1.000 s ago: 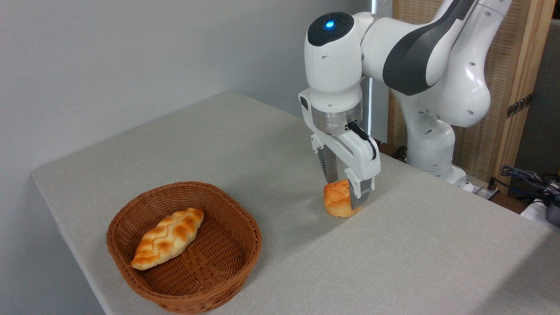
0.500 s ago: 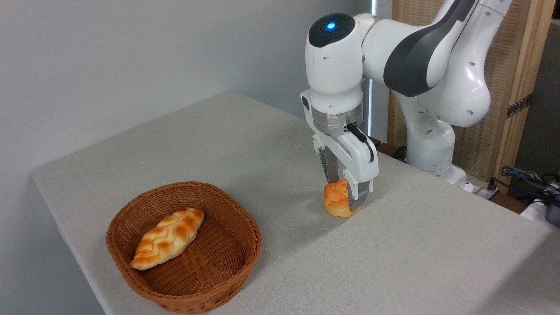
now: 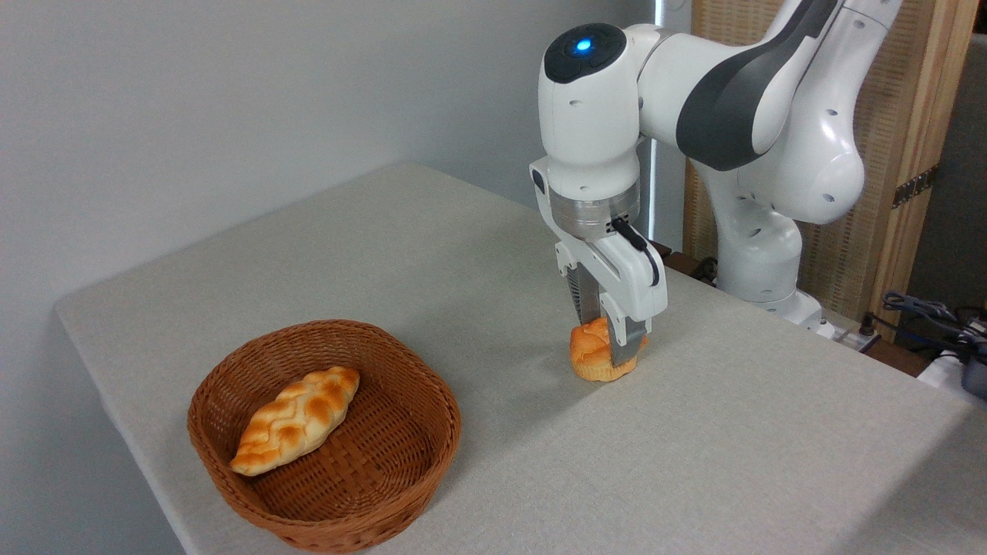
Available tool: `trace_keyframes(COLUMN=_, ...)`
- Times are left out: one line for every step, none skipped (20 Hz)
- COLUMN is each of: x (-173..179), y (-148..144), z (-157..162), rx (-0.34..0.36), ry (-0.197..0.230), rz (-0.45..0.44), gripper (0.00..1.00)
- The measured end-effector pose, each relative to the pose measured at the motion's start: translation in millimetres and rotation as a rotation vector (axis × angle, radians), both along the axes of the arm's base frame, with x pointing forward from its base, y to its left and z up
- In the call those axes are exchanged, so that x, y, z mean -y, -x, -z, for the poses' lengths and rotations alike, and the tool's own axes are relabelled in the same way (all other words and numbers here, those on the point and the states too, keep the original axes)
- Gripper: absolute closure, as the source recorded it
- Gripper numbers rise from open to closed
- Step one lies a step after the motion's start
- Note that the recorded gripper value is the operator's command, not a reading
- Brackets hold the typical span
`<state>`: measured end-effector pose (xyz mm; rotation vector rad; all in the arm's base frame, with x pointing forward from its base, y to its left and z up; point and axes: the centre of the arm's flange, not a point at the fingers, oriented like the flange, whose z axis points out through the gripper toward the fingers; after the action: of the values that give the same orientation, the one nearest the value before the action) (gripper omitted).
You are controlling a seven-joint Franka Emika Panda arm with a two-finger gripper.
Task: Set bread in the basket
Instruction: 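Close the gripper fingers around the round golden bun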
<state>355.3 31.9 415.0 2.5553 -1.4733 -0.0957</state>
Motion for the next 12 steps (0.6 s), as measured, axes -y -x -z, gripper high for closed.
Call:
trace_keyframes(x=0.0, y=0.0, z=0.0, rx=0.0, ry=0.0, rz=0.0, gripper=0.36)
trace_keyframes(x=0.0, y=0.0, z=0.0, rx=0.0, ry=0.0, rz=0.0, gripper=0.36)
trace_keyframes(x=0.0, y=0.0, z=0.0, rx=0.0, ry=0.0, rz=0.0, gripper=0.38)
trace_keyframes(x=0.0, y=0.0, z=0.0, rx=0.0, ry=0.0, rz=0.0, gripper=0.38)
trace_keyframes(x=0.0, y=0.0, z=0.0, rx=0.0, ry=0.0, rz=0.0, gripper=0.38)
trace_keyframes(x=0.0, y=0.0, z=0.0, rx=0.0, ry=0.0, rz=0.0, gripper=0.38)
trace_keyframes(x=0.0, y=0.0, z=0.0, rx=0.0, ry=0.0, rz=0.0, gripper=0.38)
trace_keyframes(x=0.0, y=-0.1, z=-0.1, rx=0.001, ry=0.0, rz=0.0, gripper=0.4)
trace_keyframes(x=0.0, y=-0.2, z=-0.2, rx=0.002, ry=0.0, rz=0.0, gripper=0.46)
trace_keyframes(x=-0.1, y=-0.3, z=-0.6, rx=0.003, ry=0.0, rz=0.0, gripper=0.49)
trace_keyframes(x=-0.1, y=-0.7, z=-1.5, rx=0.006, ry=0.0, rz=0.0, gripper=0.49)
trace_keyframes(x=0.1, y=-1.4, z=-2.9, rx=0.01, ry=0.0, rz=0.001, gripper=0.49)
